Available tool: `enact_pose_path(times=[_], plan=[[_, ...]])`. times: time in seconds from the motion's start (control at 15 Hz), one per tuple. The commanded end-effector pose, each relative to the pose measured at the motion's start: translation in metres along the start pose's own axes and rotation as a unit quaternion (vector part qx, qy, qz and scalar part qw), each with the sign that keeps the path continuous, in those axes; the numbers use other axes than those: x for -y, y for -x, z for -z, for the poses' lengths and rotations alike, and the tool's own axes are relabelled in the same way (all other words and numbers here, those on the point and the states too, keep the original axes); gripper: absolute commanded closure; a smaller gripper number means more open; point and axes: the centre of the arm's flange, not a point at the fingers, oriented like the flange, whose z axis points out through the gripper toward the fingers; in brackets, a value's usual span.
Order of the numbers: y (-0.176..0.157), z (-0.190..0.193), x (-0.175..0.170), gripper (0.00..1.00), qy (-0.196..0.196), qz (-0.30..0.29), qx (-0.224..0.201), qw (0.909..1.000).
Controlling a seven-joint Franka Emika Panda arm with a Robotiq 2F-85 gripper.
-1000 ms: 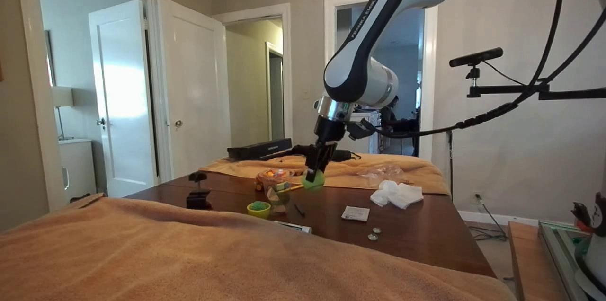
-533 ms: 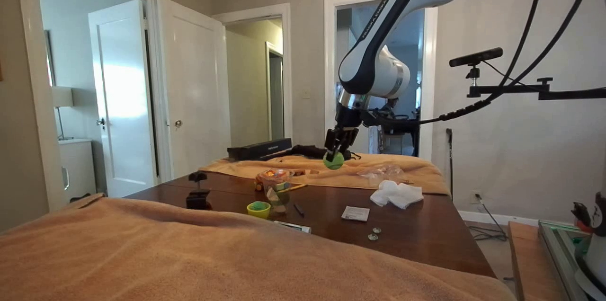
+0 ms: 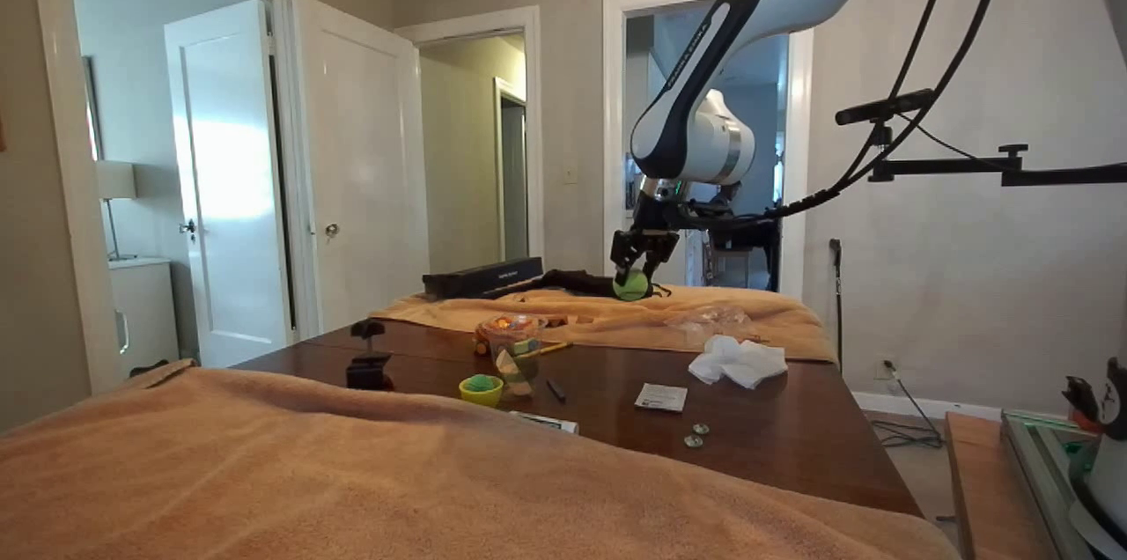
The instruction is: Move the green ball to the right
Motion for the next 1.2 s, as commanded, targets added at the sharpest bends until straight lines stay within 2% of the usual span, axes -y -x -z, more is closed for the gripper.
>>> enact_pose_path(times=[0.0, 0.13, 0.27, 0.53, 0.87, 1.13], plan=[[-0.022, -0.022, -0.017, 0.61, 0.006, -0.052, 0.001, 0.9986], [-0.024, -0.033, -0.024, 0.61, 0.008, -0.093, 0.016, 0.9955], [-0.025, -0.042, -0.028, 0.61, 0.0, -0.146, 0.04, 0.9885], [-0.032, -0.053, -0.03, 0.61, -0.013, -0.236, 0.076, 0.9687], [-0.041, -0.058, -0.037, 0.61, -0.012, -0.35, 0.094, 0.9319], [-0.042, -0.067, -0.044, 0.61, 0.001, -0.44, 0.098, 0.8928]])
